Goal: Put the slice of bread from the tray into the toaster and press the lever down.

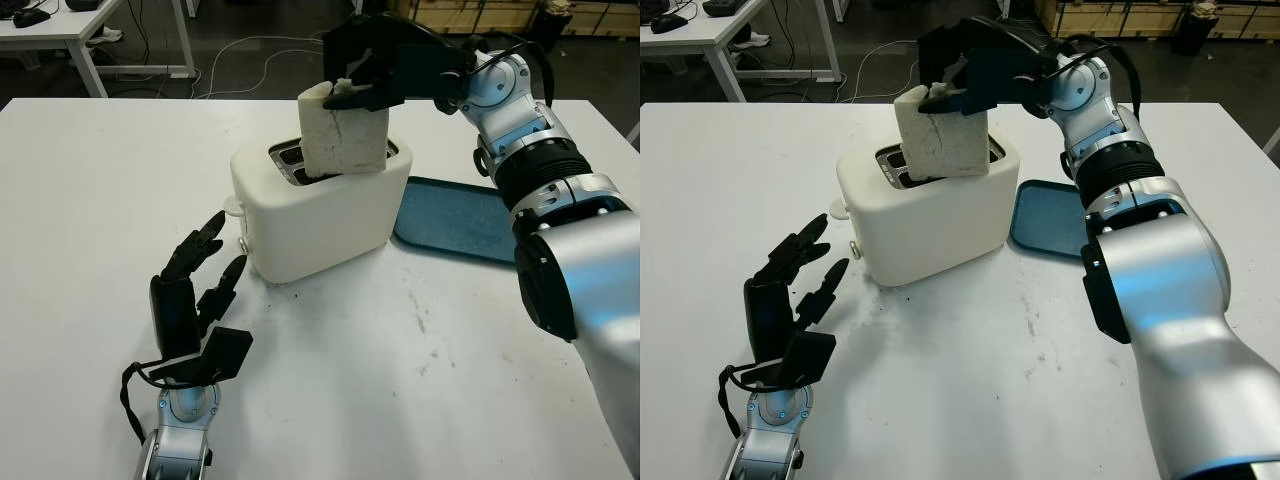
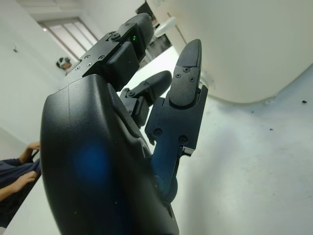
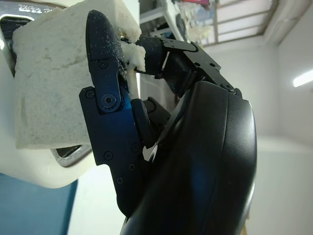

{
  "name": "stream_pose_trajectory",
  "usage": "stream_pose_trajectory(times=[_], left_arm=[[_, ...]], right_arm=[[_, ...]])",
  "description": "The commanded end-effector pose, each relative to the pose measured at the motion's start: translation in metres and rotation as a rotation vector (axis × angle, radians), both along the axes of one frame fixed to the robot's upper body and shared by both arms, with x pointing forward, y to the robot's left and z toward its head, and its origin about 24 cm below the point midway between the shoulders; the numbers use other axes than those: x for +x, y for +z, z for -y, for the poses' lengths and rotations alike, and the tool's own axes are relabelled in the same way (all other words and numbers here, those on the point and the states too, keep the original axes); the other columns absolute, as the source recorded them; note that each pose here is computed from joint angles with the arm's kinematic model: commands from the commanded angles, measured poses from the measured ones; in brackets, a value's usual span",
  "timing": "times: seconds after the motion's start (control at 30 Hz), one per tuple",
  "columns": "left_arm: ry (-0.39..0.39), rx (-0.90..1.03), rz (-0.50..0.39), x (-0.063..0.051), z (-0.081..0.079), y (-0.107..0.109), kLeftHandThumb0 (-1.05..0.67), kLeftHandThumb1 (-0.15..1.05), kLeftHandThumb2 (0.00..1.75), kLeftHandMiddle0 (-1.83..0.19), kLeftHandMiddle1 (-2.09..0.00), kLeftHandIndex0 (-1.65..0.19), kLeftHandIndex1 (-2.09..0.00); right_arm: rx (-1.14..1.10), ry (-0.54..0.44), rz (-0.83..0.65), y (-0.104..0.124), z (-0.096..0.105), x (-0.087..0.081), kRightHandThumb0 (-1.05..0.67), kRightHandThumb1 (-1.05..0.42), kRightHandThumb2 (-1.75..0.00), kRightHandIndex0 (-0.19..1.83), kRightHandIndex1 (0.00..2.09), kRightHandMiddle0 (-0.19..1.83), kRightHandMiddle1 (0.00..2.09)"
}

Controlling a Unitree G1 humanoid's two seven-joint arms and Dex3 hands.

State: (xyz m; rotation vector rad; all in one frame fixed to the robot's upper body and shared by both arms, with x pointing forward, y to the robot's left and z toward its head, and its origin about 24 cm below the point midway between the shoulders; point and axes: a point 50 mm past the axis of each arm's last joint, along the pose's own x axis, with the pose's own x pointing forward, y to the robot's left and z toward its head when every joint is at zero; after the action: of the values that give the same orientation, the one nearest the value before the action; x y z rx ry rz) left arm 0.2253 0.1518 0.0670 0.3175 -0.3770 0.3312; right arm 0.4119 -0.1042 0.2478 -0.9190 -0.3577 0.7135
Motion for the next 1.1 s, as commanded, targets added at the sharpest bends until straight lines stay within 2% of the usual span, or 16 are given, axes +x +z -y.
stream_pose_trajectory(times=[0.0,0.37,0.57,0.8,1.0,1.07], left_arm=[[-0.008,-0.002,-0.005,0.000,0.003,0.000,-0.23,0.92,0.18,-0.47,-0.83,-0.72,0.00],[-0.003,0.011,-0.005,0.000,0.003,0.000,-0.23,0.92,0.18,-0.48,-0.83,-0.72,0.00],[-0.008,0.011,0.000,-0.001,0.004,-0.001,-0.22,0.92,0.19,-0.48,-0.83,-0.72,0.00],[-0.007,0.001,-0.007,-0.001,0.006,-0.002,-0.22,0.92,0.19,-0.49,-0.82,-0.71,0.00],[-0.012,-0.006,-0.007,-0.001,0.007,-0.002,-0.23,0.92,0.20,-0.49,-0.82,-0.71,0.00],[-0.009,-0.006,-0.008,-0.001,0.007,-0.002,-0.24,0.92,0.20,-0.48,-0.83,-0.71,0.00]], right_arm=[[-0.056,0.003,0.010,-0.004,0.002,-0.001,-0.71,-0.92,-0.22,1.03,1.75,0.86,1.75],[-0.142,0.038,0.142,-0.007,-0.009,-0.005,-0.74,-0.92,-0.23,1.11,1.75,0.89,1.75],[-0.194,0.099,0.254,-0.006,-0.022,-0.011,-0.72,-0.92,-0.27,1.10,1.75,0.82,1.74],[-0.290,0.171,0.445,-0.005,-0.041,-0.019,-0.72,-0.92,-0.26,1.14,1.75,0.87,1.65],[-0.305,0.211,0.514,0.000,-0.054,-0.023,-0.72,-0.92,-0.23,1.15,1.75,0.92,1.50],[-0.307,0.221,0.526,0.000,-0.056,-0.024,-0.73,-0.92,-0.23,1.15,1.75,0.94,1.37]])
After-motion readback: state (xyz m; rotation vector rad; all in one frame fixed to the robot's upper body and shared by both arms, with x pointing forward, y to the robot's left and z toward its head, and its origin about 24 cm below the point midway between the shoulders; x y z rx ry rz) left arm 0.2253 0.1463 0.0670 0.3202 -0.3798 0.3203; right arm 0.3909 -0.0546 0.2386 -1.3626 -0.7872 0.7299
